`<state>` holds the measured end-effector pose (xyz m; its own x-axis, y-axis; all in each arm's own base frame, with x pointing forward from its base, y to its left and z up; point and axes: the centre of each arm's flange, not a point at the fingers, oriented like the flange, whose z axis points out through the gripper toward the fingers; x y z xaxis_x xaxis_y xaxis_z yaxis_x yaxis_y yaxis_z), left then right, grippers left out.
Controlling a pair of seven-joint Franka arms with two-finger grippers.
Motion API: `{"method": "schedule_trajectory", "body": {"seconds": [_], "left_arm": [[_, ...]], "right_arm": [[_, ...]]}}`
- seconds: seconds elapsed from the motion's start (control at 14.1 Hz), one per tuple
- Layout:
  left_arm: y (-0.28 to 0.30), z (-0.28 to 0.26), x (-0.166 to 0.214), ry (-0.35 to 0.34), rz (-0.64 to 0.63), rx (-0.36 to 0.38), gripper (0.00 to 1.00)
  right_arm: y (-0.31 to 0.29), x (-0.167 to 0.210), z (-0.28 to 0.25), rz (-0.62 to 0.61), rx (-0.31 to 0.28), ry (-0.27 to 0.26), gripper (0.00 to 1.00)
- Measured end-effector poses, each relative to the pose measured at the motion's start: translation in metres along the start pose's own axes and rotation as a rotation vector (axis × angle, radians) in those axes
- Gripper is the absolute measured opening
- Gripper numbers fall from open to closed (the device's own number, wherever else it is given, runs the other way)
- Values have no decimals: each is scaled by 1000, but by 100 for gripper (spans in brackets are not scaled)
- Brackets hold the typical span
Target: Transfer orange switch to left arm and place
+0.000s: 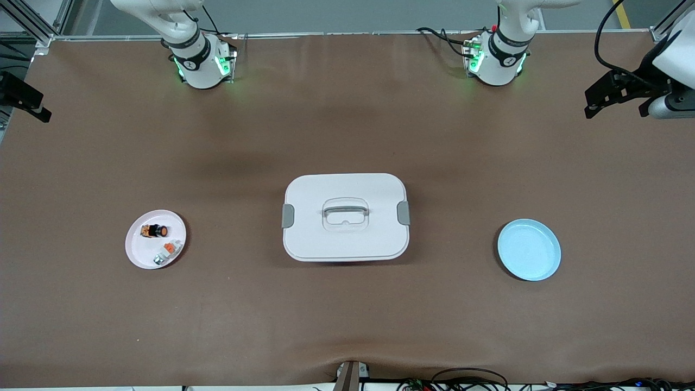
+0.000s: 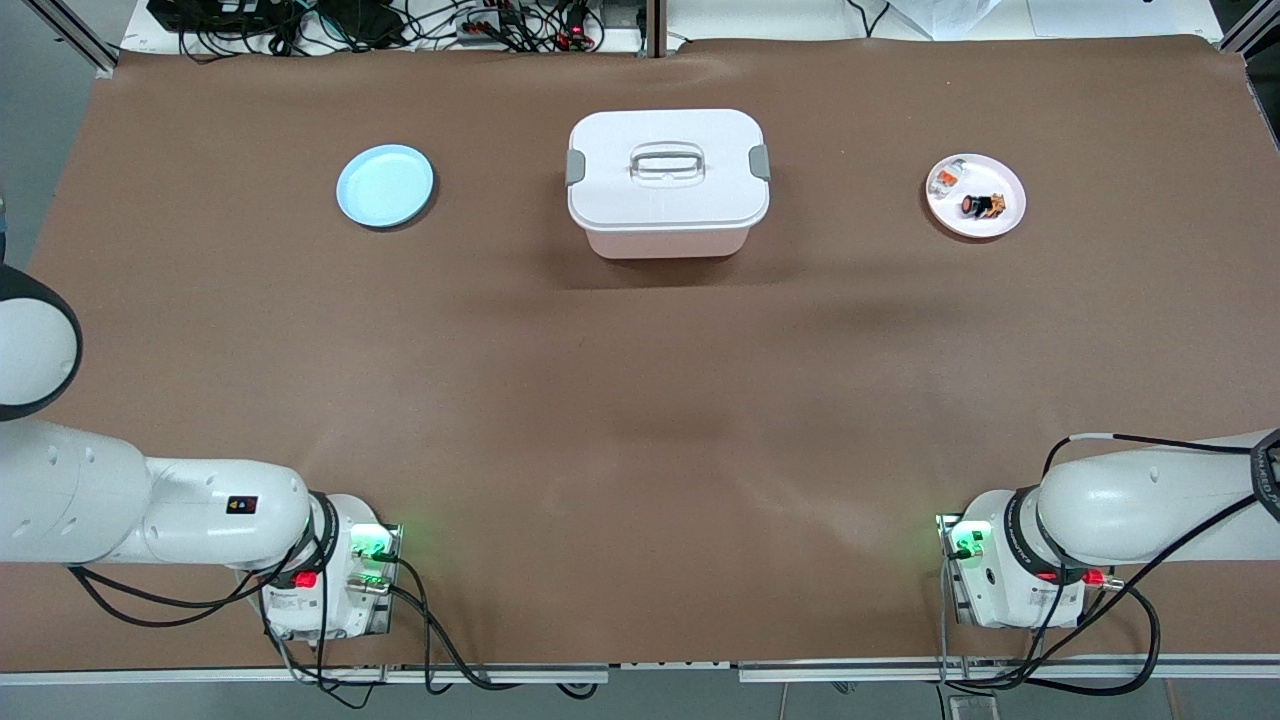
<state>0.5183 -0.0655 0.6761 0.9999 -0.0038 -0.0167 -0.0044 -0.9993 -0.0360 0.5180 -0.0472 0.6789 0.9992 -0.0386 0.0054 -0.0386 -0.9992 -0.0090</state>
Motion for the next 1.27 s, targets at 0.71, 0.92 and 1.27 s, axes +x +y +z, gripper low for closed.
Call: {"method": "schedule_trajectory", "body": {"seconds": [0.71,0.92,1.27], "left_arm": [[2,14,12,-25,2,0,100],[2,11,12,-18,2,-1,100],[2,7,12,-8,2,-3,100]], "right_arm": [[28,68,82,48,-21,-3,100],[36,72,93,58,-22,-22,100],[32,91,134,50,-24,-69,100]]}}
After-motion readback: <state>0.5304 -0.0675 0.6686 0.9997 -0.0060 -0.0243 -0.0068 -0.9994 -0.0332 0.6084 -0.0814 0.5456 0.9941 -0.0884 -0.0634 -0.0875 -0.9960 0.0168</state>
